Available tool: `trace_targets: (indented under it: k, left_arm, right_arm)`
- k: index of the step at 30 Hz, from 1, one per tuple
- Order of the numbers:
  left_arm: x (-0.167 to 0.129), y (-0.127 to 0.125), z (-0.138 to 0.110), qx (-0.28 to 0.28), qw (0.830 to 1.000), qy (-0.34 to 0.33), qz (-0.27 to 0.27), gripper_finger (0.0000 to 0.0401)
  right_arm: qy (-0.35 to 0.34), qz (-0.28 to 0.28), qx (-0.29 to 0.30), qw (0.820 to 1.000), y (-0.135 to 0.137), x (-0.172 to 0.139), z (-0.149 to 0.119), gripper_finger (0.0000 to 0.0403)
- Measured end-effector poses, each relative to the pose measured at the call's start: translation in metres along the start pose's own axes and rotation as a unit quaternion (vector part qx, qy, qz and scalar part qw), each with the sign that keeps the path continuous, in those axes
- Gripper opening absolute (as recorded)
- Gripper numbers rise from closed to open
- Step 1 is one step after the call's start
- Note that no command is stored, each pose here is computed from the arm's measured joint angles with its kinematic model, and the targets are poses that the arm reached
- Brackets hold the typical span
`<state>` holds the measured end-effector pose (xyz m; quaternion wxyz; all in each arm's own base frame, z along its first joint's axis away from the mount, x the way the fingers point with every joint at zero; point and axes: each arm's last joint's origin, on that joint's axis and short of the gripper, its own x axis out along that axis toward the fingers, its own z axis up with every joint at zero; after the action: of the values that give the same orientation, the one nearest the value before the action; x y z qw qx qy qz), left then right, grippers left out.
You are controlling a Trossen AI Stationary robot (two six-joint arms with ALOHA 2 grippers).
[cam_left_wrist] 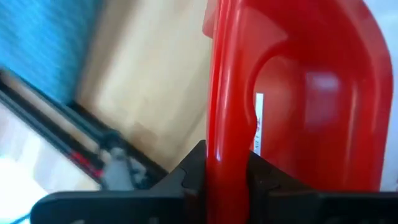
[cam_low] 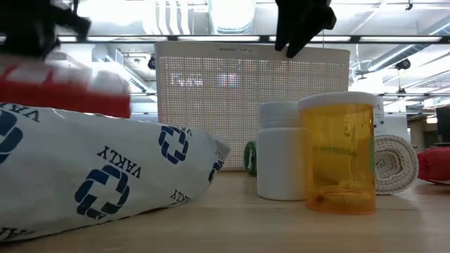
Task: Pick & place medical supplies in basket/bin
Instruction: Put the red first aid kit into the bin
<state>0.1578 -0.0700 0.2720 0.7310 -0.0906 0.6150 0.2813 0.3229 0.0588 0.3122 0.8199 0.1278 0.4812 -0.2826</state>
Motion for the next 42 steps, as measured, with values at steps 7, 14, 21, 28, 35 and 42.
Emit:
trace_targets:
  k: [7,14,21,28,35,42]
  left_arm:
    - [-0.098,0.041,0.03,-0.086,0.981,-0.162,-0.064,0.0032]
    - [-0.173,0.08,0.052,-0.129,0.934,-0.317,-0.102,0.0031]
    - [-0.187,0.084,0.113,-0.106,0.89,-0.442,0.024,0.0031]
    - [-0.126,0.083,0.208,0.017,0.89,-0.435,0.136,0.0031]
    - [-0.043,0.101,0.25,0.085,0.945,-0.296,0.111,0.0032]
    - [0.003,0.085,0.269,0.165,0.958,-0.211,0.098,0.0084]
  right_arm:
    - [-0.062,-0.004,0.017,0.998,-0.003,-0.014,0.009,0.0219]
    - [-0.124,-0.009,0.06,0.99,-0.023,-0.044,0.012,0.0204]
    - [-0.225,-0.068,0.132,0.963,-0.05,-0.078,0.008,0.0195]
    - [-0.268,-0.094,0.158,0.946,-0.077,-0.106,-0.001,0.0194]
    - [-0.266,-0.091,0.16,0.946,-0.086,-0.114,-0.007,0.0194]
    - [-0.248,-0.113,0.136,0.952,-0.083,-0.105,-0.009,0.0194]
